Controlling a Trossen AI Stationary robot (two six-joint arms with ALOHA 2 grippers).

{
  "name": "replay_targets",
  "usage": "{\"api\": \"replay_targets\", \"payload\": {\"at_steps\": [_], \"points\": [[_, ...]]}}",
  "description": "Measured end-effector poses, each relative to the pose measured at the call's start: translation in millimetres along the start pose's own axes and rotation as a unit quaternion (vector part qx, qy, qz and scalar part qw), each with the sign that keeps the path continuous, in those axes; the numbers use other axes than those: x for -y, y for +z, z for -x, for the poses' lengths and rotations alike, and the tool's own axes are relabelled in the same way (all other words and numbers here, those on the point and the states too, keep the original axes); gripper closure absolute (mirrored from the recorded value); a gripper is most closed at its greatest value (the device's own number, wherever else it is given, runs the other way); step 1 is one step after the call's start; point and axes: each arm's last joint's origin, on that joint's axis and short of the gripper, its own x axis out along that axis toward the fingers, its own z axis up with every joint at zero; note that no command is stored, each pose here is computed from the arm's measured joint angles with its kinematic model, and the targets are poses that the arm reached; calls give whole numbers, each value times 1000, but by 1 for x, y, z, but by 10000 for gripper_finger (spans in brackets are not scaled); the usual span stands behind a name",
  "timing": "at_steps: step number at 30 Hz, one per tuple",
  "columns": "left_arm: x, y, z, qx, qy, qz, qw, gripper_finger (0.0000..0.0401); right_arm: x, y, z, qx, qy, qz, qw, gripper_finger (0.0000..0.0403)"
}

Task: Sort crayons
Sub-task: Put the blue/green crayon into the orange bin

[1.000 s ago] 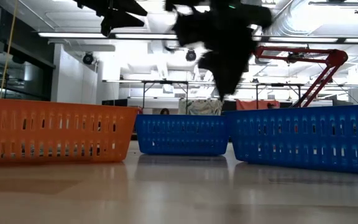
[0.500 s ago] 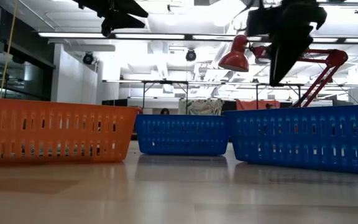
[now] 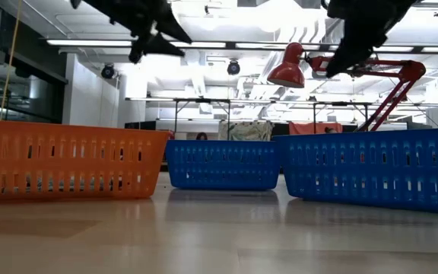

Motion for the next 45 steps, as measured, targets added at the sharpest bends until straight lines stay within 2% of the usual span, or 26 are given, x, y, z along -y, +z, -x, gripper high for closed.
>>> {"api": "replay_targets", "payload": {"at_steps": [2,5,8,11,13,15,23,31,40,45], "points": [[-6,7,-12,-32,37,16,999,247,5,5,-1,27,-3,-4,1000,218],[-27,15,-32,-126,106,29,986,247,10,11,-3,48,-10,-19,999,218],[-56,14,-49,-239,178,35,954,247,16,13,-6,53,-14,-43,998,218],[-83,4,-63,-319,230,40,918,247,20,15,-10,54,-23,-95,994,218],[-98,-3,-70,-354,250,40,900,247,23,15,-13,51,-28,-129,990,218],[-112,-8,-78,-374,259,38,890,247,24,17,-16,55,-30,-157,986,218],[-147,-28,-102,-430,278,29,858,247,22,25,-34,67,-26,-224,972,218],[-148,-42,-116,-450,282,16,847,247,18,23,-51,34,-17,-242,970,218],[-135,-49,-122,-434,318,-13,843,247,16,22,-55,21,-3,-212,977,218],[-133,-53,-122,-436,320,-17,841,247,16,22,-55,21,-3,-199,980,218]]}}
